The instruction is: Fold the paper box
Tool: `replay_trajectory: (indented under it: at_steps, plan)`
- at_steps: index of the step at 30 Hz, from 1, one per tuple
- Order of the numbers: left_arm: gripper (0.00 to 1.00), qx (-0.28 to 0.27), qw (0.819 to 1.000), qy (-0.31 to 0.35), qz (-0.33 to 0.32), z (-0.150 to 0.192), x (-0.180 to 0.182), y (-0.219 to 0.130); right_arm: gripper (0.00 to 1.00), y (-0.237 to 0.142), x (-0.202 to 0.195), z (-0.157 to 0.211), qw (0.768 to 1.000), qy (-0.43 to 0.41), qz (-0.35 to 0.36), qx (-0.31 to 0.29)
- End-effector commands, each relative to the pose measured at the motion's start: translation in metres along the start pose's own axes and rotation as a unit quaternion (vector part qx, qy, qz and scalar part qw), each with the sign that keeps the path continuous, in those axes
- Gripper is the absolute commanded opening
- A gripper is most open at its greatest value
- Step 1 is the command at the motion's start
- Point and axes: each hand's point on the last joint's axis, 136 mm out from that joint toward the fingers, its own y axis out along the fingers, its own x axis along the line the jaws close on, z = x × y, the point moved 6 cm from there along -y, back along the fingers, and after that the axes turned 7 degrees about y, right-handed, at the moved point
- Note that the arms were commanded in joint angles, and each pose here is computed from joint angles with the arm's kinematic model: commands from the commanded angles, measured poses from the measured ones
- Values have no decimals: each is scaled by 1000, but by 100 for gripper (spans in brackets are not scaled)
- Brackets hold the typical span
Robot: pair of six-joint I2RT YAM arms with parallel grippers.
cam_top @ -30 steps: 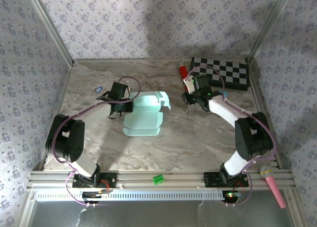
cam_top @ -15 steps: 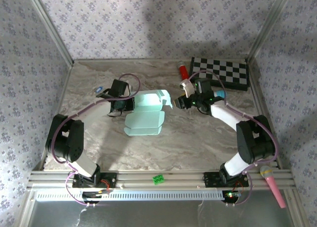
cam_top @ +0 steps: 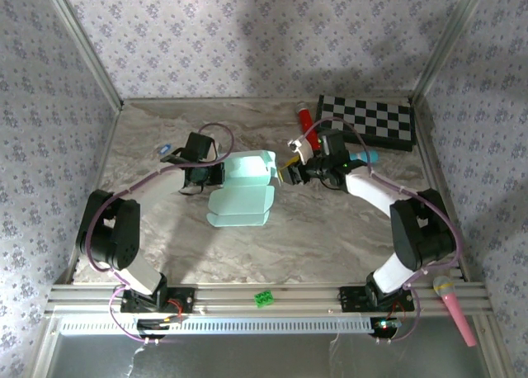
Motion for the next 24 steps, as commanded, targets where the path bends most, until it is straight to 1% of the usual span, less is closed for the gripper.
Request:
replay_trajectory:
  at_steps: [1, 6, 15, 18, 19, 21, 24]
  plan:
    - [0, -1, 1000, -2, 12, -7, -7, -4, 48, 7, 6, -8, 1000, -1, -29, 2]
    - [0, -1, 1000, 4, 14, -8, -9, -4, 47, 16, 10, -12, 999, 1, -44, 6]
    - [0, -7, 1000, 5, 6, -10, -9, -5, 47, 28, 13, -17, 999, -1, -48, 18]
    - [0, -13, 1000, -8, -16, -11, -5, -7, 47, 25, 8, -19, 1000, -2, -6, 14]
    - [0, -17, 999, -13, -24, -12, -3, -9, 48, 23, 4, -20, 1000, 0, 19, 9]
    - [0, -27, 999, -24, -38, -14, 0, -12, 49, 16, -6, -22, 998, 17, 67, -1]
    - [0, -41, 997, -46, -56, -16, 5, -17, 50, 2, -16, -21, 993, 49, 110, -13]
